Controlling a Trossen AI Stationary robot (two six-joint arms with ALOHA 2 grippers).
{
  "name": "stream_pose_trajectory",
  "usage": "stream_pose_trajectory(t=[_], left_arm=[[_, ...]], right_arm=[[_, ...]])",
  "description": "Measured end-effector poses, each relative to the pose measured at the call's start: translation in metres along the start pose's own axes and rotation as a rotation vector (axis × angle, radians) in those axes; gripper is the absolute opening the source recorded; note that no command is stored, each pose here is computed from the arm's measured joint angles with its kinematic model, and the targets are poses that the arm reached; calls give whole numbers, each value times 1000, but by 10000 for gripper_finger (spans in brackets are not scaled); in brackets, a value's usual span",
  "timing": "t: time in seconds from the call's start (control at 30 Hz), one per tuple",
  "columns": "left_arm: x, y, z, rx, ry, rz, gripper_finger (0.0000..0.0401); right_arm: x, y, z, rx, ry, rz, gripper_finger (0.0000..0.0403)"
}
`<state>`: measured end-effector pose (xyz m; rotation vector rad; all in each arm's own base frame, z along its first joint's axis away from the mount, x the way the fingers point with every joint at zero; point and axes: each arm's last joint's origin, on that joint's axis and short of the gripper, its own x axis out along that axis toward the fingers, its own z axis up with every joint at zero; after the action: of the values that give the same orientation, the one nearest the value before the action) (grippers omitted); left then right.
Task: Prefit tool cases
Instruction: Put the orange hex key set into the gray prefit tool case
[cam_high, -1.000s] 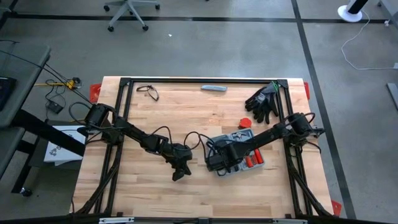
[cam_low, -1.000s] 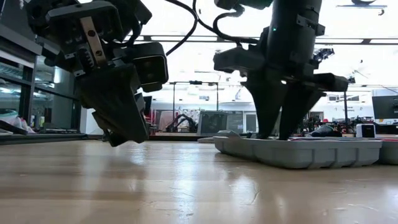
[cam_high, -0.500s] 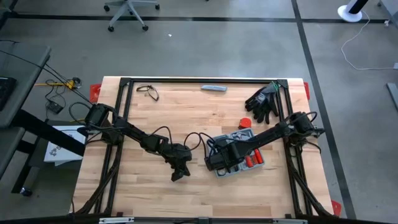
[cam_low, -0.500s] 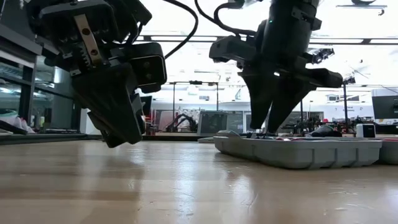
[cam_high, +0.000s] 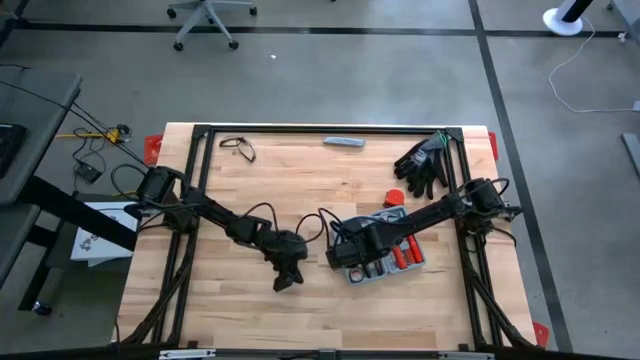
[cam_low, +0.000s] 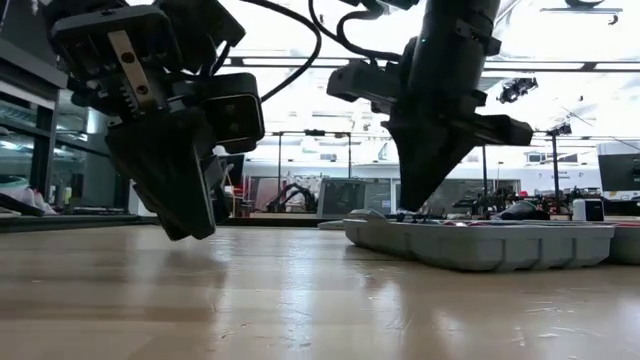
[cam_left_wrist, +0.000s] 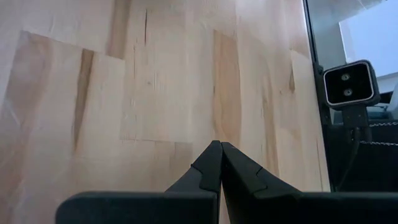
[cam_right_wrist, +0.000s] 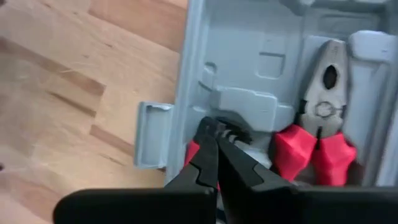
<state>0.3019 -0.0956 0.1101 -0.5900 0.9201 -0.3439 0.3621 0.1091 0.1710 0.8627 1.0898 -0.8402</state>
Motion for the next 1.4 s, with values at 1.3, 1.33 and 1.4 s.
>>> stream_pose_trajectory(t=[1.3,1.33,1.4], left_arm=[[0,2,-2,7,31,10,0],[0,2,-2,7,31,10,0],[0,2,-2,7,31,10,0]], right_arm=[[11,-1,17,-42,20,0,0],[11,0,16,-45,27,2,0],[11,0,14,-46,24,2,0]])
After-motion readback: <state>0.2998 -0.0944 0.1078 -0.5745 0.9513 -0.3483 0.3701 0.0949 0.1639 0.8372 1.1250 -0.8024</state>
